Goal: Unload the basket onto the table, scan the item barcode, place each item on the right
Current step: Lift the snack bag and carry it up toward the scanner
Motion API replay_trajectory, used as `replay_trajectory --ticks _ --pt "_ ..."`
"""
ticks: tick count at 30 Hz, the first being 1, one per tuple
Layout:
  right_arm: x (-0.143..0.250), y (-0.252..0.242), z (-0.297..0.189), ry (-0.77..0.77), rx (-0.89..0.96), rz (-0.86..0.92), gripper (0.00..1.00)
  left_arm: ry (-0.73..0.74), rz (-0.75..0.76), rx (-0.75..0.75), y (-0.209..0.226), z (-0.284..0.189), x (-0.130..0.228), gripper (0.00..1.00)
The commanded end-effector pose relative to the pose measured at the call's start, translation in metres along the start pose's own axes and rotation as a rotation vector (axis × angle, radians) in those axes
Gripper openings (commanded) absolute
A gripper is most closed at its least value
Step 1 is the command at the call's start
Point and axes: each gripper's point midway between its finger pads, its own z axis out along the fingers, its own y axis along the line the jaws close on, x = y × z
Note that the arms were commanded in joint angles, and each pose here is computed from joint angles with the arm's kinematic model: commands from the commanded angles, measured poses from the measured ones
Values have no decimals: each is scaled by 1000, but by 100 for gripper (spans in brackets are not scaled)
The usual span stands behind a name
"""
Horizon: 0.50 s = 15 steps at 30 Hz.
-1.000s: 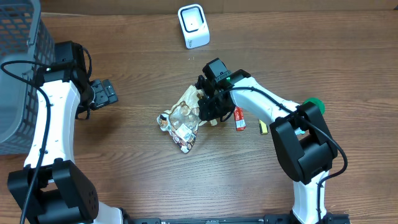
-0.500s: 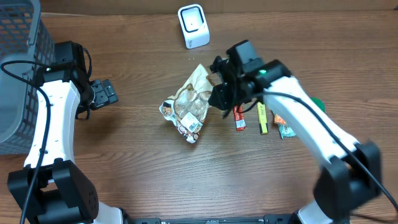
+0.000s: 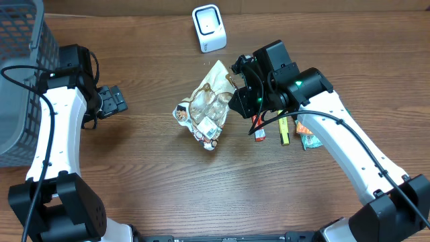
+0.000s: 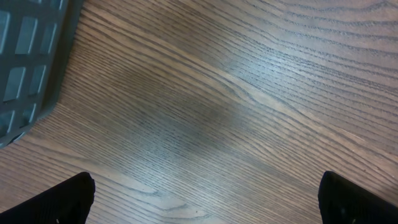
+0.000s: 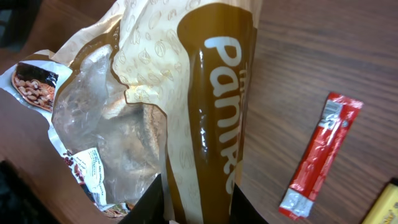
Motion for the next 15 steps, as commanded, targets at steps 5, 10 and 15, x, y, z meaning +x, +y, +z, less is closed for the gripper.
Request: replay_trajectory --ticks 5,10,15 --pt "-73 -1 -50 -267 99 -59 3 -8 21 2 -3 -1 -4 100" --pt "-145 -11 -107 -559 299 -184 3 -8 21 2 -3 -1 -4 100" --pt "-208 -29 -141 -830 523 -290 3 -8 21 3 -3 -1 -4 100"
